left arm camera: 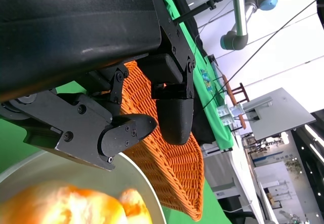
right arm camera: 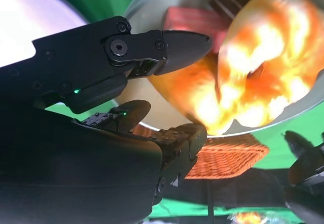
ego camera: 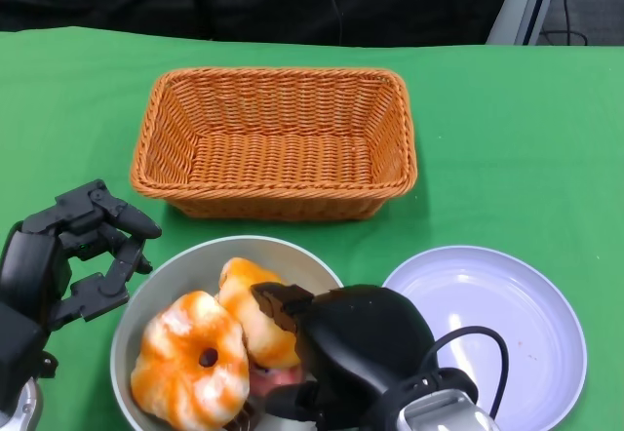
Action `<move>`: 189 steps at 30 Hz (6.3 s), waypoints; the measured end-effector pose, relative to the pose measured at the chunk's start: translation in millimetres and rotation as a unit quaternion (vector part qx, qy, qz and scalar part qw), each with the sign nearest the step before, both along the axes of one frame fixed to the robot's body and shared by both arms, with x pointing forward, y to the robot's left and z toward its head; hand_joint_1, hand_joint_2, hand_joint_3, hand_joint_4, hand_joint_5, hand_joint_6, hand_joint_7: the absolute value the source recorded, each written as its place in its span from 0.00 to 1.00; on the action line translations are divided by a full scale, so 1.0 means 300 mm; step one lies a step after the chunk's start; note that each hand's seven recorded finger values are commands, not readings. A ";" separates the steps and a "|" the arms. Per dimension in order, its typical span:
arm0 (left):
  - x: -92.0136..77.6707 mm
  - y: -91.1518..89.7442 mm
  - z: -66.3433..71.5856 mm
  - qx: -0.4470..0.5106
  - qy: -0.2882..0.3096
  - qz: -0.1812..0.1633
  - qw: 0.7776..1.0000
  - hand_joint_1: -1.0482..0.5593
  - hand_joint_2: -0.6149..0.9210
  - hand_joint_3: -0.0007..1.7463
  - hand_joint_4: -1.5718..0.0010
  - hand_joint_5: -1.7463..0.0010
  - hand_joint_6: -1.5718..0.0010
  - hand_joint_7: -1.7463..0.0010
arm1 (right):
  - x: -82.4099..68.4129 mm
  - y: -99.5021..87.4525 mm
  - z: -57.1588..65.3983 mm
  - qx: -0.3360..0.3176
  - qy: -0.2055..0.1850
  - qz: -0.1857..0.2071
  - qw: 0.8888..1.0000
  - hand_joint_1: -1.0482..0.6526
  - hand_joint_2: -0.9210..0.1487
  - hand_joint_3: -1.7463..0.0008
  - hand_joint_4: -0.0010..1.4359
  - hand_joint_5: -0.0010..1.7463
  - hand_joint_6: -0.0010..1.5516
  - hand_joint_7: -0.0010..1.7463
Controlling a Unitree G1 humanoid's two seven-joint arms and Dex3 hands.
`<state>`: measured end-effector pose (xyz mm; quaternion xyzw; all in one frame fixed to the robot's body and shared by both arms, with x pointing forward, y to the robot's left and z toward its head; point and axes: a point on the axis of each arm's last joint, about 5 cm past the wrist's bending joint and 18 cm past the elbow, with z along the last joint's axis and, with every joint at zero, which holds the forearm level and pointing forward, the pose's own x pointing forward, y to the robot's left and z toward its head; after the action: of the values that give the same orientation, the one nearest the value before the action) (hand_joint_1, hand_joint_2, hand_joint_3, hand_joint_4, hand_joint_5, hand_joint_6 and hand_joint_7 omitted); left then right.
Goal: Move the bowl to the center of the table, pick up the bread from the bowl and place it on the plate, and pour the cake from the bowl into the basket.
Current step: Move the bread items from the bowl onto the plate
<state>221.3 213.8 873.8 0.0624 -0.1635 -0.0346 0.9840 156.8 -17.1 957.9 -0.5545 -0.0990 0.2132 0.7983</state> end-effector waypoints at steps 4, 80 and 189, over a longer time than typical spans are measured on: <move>0.000 -0.001 0.000 0.000 0.000 0.003 1.000 0.57 0.84 0.49 0.51 0.13 0.52 0.27 | -0.006 0.011 0.007 -0.014 -0.042 -0.004 0.999 0.11 0.00 0.85 0.41 0.03 0.28 0.02; -0.005 0.002 -0.026 0.005 0.006 0.002 1.000 0.59 0.86 0.44 0.50 0.15 0.50 0.30 | 0.097 0.117 -0.131 0.075 -0.091 0.012 0.993 0.46 0.00 0.97 0.55 0.57 0.65 0.04; 0.009 0.022 -0.029 -0.002 0.009 0.005 1.000 0.61 0.83 0.51 0.52 0.12 0.52 0.27 | -0.067 -0.530 -0.091 0.154 -0.167 -0.103 0.969 0.56 0.06 1.00 0.60 0.74 0.76 0.11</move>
<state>223.9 220.3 865.2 0.0614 -0.1546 -0.0303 0.9856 136.7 -176.2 930.5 -0.4600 -0.2048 0.0169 0.8638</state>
